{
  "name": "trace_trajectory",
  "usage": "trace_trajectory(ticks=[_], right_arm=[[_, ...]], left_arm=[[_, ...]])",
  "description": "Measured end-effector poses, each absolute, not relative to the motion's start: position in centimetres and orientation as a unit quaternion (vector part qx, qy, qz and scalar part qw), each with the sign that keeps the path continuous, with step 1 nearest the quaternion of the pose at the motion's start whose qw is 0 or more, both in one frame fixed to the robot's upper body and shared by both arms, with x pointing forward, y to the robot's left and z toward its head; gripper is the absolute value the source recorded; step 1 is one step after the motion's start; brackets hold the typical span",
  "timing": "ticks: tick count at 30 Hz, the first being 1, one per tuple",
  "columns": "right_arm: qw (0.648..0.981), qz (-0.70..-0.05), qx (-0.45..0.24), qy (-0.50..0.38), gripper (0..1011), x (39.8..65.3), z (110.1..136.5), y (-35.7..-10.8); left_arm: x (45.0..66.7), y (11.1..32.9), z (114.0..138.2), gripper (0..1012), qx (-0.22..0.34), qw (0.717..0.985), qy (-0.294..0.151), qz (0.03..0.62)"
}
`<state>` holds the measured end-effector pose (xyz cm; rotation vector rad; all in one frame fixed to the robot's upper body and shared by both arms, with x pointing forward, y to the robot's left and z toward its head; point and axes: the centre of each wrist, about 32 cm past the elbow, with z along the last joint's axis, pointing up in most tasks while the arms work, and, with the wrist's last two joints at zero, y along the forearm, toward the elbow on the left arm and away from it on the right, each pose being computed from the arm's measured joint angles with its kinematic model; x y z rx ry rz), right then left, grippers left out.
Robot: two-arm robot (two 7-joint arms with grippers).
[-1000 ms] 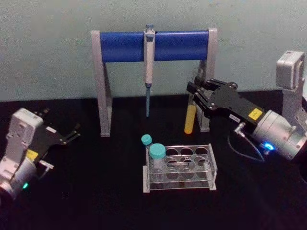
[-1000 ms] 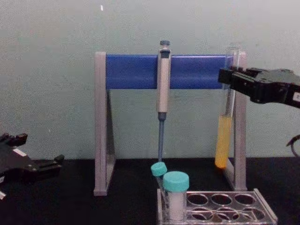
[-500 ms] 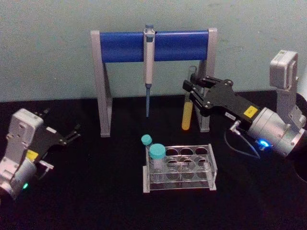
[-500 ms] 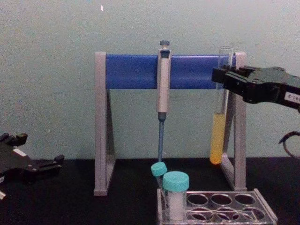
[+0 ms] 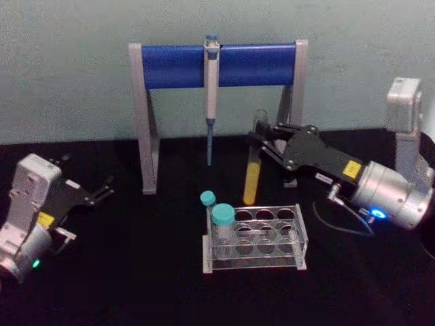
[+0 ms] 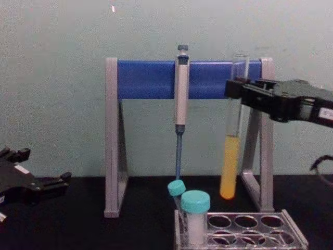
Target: Pick up the test tube from the test tube rack, shake it, then place it back into the test tube rack.
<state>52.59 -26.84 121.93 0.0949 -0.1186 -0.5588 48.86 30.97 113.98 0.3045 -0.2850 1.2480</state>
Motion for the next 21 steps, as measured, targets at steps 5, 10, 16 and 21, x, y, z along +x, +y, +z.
trace_trajectory(ticks=[5,10,16,21], right_arm=[[0.96,-0.272,0.042,-0.041,229,51.4,122.6,-28.1],[0.957,-0.288,0.027,-0.03,229,49.9,123.2,-29.6],[0.943,-0.328,0.002,-0.046,229,48.7,124.0,-31.1],[0.926,-0.369,-0.033,-0.075,229,49.0,124.5,-31.0]], left_arm=[[48.9,31.0,114.0,1001,0.141,0.791,-0.132,0.58],[48.9,31.0,114.0,1001,0.141,0.791,-0.132,0.58],[48.9,31.0,114.0,1001,0.141,0.791,-0.132,0.58],[48.9,31.0,114.0,1001,0.141,0.791,-0.132,0.58]])
